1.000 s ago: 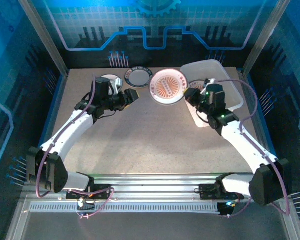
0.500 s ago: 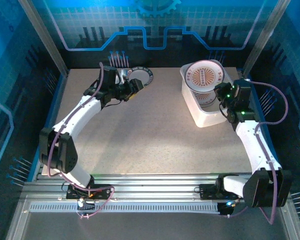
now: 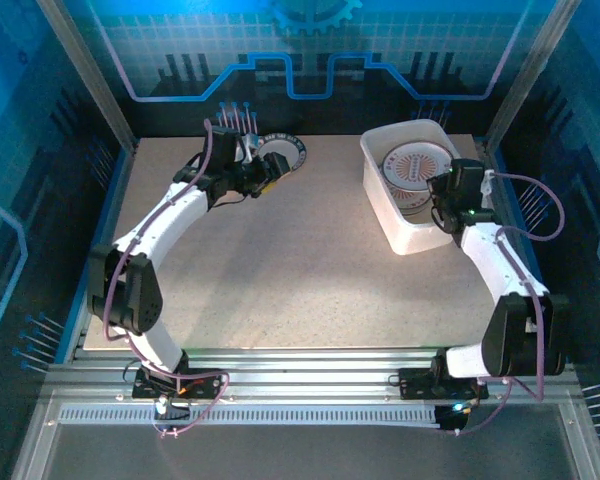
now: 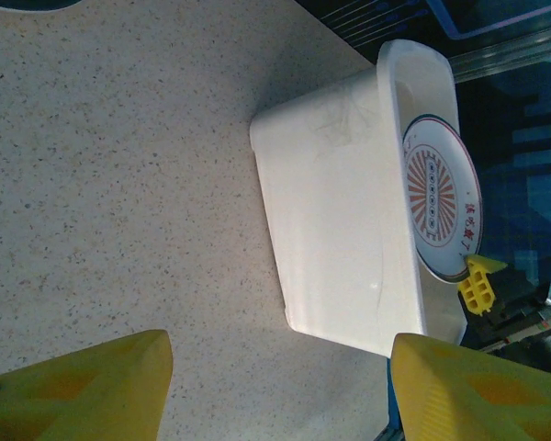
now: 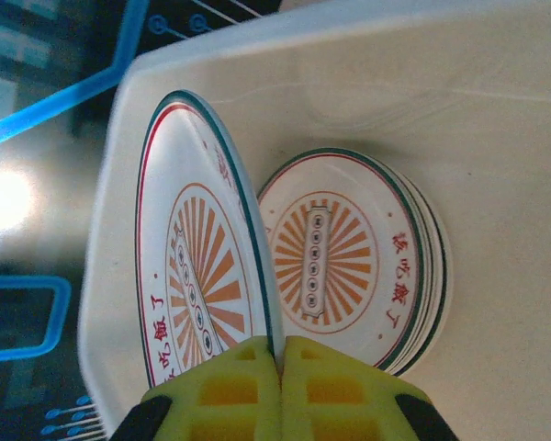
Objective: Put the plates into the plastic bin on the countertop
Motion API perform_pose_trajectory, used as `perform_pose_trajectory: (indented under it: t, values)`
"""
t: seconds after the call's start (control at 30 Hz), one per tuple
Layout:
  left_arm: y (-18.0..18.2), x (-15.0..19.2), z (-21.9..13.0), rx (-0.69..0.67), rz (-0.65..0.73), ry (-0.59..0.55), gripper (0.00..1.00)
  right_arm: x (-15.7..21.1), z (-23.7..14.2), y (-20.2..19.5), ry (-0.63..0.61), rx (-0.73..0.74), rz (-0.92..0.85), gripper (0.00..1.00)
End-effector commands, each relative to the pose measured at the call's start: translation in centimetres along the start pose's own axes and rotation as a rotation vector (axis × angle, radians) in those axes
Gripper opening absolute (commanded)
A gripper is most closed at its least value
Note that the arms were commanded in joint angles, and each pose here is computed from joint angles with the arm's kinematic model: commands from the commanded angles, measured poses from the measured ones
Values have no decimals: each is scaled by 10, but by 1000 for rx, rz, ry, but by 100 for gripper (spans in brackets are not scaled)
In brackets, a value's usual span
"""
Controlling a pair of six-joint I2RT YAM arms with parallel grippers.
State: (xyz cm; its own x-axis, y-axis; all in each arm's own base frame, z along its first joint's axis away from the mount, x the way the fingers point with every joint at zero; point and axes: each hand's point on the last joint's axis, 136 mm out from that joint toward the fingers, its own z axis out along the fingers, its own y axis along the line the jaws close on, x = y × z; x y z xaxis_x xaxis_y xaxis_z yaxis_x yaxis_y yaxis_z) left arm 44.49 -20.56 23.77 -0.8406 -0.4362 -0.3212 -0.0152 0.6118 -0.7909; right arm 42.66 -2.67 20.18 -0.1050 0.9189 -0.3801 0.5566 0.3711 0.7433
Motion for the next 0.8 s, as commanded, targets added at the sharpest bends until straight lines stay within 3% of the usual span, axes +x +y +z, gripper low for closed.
perform_pose_trajectory:
  t: [0.0, 0.77]
  values:
    - [4, -4, 0, -8, -9, 10, 65, -7, 9, 4, -74, 9, 68, 0]
    - [39, -5, -23, -57, -60, -15, 65, 33, 74, -22, -88, 204, 94, 0]
